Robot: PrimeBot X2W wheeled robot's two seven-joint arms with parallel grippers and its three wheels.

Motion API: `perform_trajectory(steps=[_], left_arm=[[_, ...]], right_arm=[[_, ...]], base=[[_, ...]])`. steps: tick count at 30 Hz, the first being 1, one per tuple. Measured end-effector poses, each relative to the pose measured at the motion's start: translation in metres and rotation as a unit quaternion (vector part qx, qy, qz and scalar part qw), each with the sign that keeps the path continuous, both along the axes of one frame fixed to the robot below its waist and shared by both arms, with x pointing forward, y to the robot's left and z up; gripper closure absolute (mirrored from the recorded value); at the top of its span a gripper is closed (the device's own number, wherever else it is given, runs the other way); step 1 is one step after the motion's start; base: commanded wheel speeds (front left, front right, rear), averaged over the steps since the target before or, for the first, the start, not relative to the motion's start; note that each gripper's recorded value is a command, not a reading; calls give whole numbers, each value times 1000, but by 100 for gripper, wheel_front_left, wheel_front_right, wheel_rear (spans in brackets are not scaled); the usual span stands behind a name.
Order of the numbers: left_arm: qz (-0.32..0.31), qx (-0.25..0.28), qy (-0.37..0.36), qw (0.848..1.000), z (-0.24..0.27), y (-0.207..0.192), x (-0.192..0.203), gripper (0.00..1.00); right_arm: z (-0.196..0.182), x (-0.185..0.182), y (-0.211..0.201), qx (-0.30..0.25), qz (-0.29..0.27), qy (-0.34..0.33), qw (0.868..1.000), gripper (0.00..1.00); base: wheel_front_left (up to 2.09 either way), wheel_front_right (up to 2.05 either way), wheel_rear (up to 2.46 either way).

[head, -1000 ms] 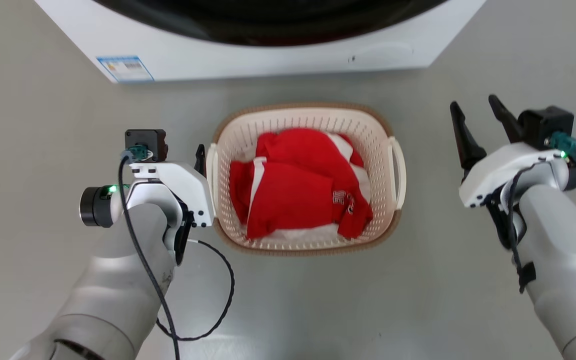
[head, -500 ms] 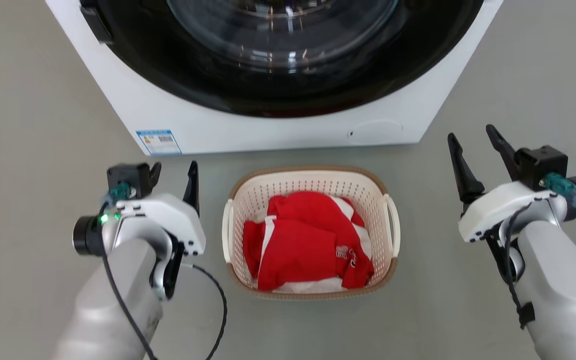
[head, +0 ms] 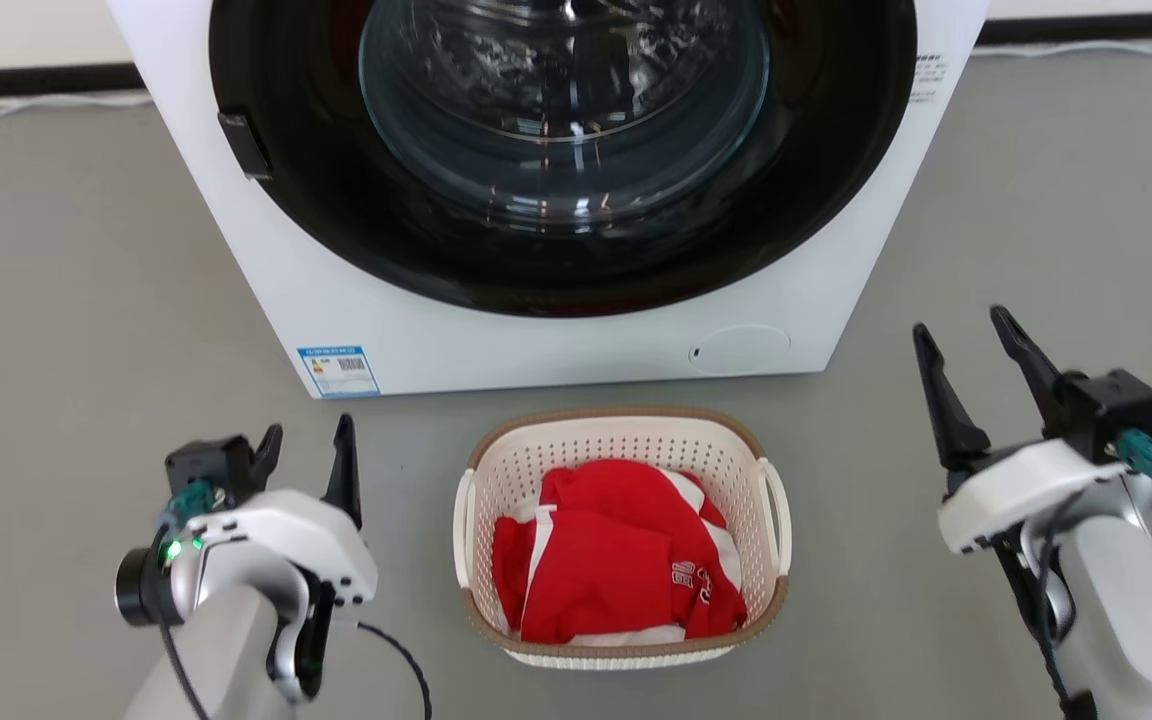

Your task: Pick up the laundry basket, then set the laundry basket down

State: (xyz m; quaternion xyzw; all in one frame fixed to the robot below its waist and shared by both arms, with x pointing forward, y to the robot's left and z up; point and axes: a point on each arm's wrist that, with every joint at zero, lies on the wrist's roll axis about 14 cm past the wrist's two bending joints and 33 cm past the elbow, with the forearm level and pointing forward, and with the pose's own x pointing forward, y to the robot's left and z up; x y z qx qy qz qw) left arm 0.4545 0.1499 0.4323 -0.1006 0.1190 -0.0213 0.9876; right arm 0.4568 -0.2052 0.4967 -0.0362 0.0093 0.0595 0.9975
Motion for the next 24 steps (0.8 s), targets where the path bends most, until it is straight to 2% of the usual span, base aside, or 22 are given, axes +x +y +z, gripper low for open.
perform_trajectory(steps=[7,24], left_arm=[[15,1,-20,1000,9,13,-22,0],[54,8,-29,998,7,38,-70,0]], right_arm=[[7,-27,-14,0,-16,-15,1000,0],[4,-71,-15,11,-25,-21,999,0]], base=[[0,0,0],[0,0,0]])
